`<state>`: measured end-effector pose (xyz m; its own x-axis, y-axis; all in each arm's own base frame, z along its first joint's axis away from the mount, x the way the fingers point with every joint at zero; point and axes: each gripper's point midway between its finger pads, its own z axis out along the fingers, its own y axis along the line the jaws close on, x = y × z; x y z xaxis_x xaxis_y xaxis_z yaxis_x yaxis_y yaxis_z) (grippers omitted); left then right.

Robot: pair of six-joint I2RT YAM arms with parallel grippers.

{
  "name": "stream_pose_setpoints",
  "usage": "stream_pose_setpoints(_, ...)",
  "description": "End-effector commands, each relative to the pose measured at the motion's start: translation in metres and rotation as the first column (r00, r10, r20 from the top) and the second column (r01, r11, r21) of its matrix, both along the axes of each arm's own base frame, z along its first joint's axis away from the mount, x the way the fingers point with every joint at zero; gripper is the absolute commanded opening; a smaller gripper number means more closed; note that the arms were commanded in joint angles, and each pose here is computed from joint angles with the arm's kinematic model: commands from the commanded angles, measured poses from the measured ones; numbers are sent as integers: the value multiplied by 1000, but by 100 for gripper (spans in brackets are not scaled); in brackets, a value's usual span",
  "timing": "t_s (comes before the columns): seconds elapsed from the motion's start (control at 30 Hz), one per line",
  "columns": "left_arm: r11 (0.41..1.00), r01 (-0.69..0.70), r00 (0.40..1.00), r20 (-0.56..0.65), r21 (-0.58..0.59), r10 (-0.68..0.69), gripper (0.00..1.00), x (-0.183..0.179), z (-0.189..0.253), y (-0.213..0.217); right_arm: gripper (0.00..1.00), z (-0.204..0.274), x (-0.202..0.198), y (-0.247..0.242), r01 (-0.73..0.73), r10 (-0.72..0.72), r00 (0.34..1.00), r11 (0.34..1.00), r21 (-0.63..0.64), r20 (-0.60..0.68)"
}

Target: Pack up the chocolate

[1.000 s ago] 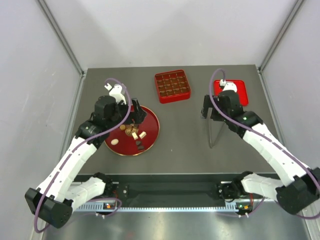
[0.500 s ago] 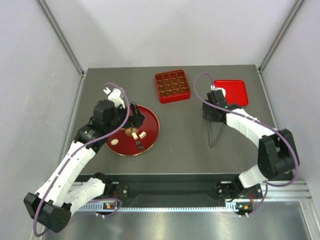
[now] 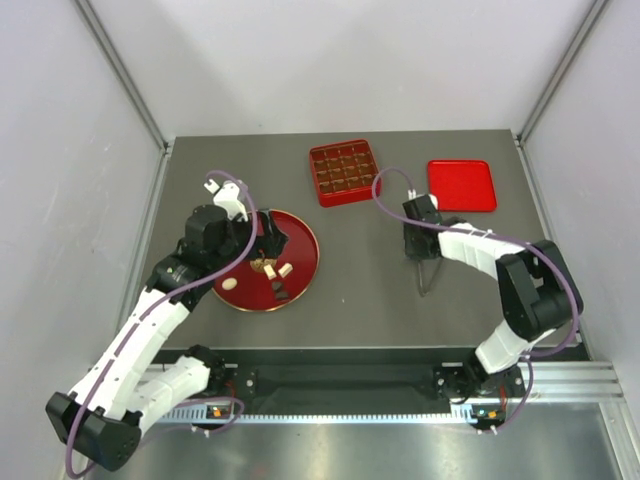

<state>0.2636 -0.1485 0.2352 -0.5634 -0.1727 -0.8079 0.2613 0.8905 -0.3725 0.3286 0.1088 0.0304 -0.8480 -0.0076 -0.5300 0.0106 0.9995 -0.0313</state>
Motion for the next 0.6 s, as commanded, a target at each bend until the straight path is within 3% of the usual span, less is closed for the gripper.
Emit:
stream_pose_setpoints(0.0,1000,-10,999,47,-4,10,98,2,6,2,35,4,6,30,-94,92,994,995,26,54)
stream_pose_setpoints(0.27,1000,-23,998,50,-8,23,98,1,7,4,24,9,-24,91,-268,265,962,962,51,67)
stream_pose_setpoints(0.57,1000,-11,999,41,1,11,98,1,1,3,23,20,-63,124,-407,401,912,911,70,83)
